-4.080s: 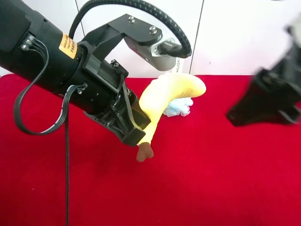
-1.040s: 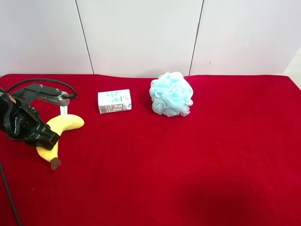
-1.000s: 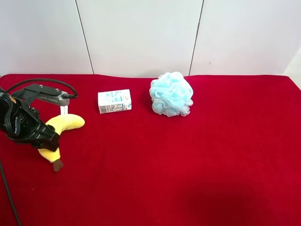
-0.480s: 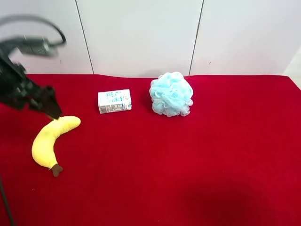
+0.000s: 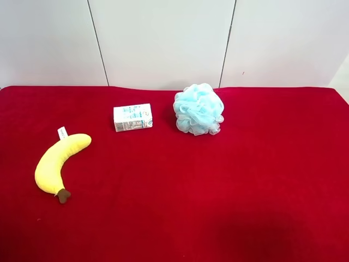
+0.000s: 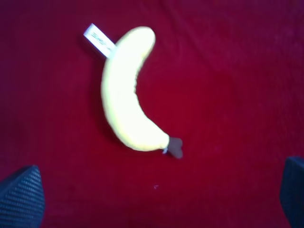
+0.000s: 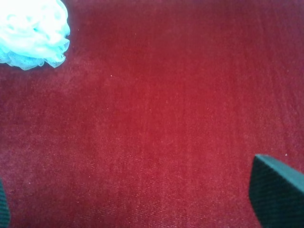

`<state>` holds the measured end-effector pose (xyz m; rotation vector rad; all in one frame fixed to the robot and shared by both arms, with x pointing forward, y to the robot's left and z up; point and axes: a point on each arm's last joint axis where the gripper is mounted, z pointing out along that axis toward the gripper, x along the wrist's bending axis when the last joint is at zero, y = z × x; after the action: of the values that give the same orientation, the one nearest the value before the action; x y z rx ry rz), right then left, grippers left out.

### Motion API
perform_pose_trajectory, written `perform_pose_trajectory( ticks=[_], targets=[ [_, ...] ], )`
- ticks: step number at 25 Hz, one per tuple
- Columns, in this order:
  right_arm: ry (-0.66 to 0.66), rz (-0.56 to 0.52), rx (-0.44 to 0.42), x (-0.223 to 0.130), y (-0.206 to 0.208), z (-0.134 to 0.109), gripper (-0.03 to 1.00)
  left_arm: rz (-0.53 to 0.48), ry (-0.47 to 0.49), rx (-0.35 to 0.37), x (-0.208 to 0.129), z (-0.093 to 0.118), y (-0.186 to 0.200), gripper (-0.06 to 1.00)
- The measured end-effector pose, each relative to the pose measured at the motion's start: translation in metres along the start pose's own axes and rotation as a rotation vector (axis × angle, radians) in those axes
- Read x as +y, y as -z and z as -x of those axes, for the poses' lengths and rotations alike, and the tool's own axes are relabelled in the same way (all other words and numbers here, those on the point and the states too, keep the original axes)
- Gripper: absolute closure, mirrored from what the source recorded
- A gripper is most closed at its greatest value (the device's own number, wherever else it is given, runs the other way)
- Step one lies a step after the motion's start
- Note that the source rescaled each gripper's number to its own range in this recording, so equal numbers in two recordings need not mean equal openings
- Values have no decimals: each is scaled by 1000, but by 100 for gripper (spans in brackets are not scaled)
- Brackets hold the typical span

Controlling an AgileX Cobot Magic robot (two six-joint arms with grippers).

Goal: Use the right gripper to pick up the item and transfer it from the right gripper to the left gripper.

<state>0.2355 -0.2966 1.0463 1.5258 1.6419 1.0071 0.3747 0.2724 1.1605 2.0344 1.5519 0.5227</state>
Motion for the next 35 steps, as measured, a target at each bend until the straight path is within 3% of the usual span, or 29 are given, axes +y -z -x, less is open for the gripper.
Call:
perform_pose_trajectory(
  ticks=[8,17,24,35],
  targets=[
    [0,0,0,0,0,0,-3,202,-28,23,-96,10,39,-5],
    [0,0,0,0,0,0,-3,310,-35,32,-166,15,22,-5],
    [0,0,0,0,0,0,-3,411,-28,33,-174,14,5,-5],
    [-1,0,-2,0,0,0,-3,399,-16,43,-174,14,2,-6]
  ],
)
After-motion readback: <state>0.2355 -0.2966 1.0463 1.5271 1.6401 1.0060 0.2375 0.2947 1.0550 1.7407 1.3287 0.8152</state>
